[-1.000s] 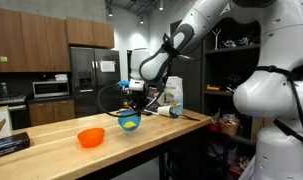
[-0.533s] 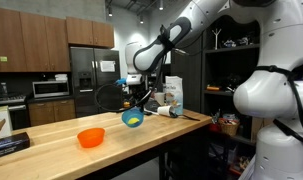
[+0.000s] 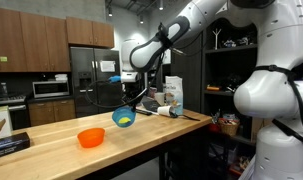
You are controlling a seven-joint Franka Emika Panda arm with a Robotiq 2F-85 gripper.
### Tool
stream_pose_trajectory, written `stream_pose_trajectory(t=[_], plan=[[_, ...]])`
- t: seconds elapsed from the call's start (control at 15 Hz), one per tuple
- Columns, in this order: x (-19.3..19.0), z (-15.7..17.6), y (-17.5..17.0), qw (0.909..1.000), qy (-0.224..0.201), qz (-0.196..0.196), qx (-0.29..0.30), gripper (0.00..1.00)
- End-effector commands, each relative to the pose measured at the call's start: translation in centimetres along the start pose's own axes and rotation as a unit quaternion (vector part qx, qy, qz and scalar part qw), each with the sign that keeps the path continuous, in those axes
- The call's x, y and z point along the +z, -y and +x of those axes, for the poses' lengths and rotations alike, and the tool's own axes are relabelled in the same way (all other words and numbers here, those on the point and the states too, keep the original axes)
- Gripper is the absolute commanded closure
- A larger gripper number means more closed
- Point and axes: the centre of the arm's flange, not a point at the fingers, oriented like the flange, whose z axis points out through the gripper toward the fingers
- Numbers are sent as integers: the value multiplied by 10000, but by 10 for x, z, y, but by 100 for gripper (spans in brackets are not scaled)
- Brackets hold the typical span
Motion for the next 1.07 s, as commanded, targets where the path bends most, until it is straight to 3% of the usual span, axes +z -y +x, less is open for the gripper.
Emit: stream_pose_trajectory(t=[0.0, 0.4, 0.47, 0.67, 0.73, 1.0], plan=[[4, -6, -16, 9986, 140, -446, -239, 99], [10, -11, -35, 9947, 227, -973, -257, 99], [8, -14, -21, 9917, 145, -1201, -445, 99], [5, -21, -10, 9878, 187, -1408, -639, 99], [16, -25, -39, 9901, 328, -1241, -575, 99], [25, -26, -58, 9873, 319, -1443, -585, 99]])
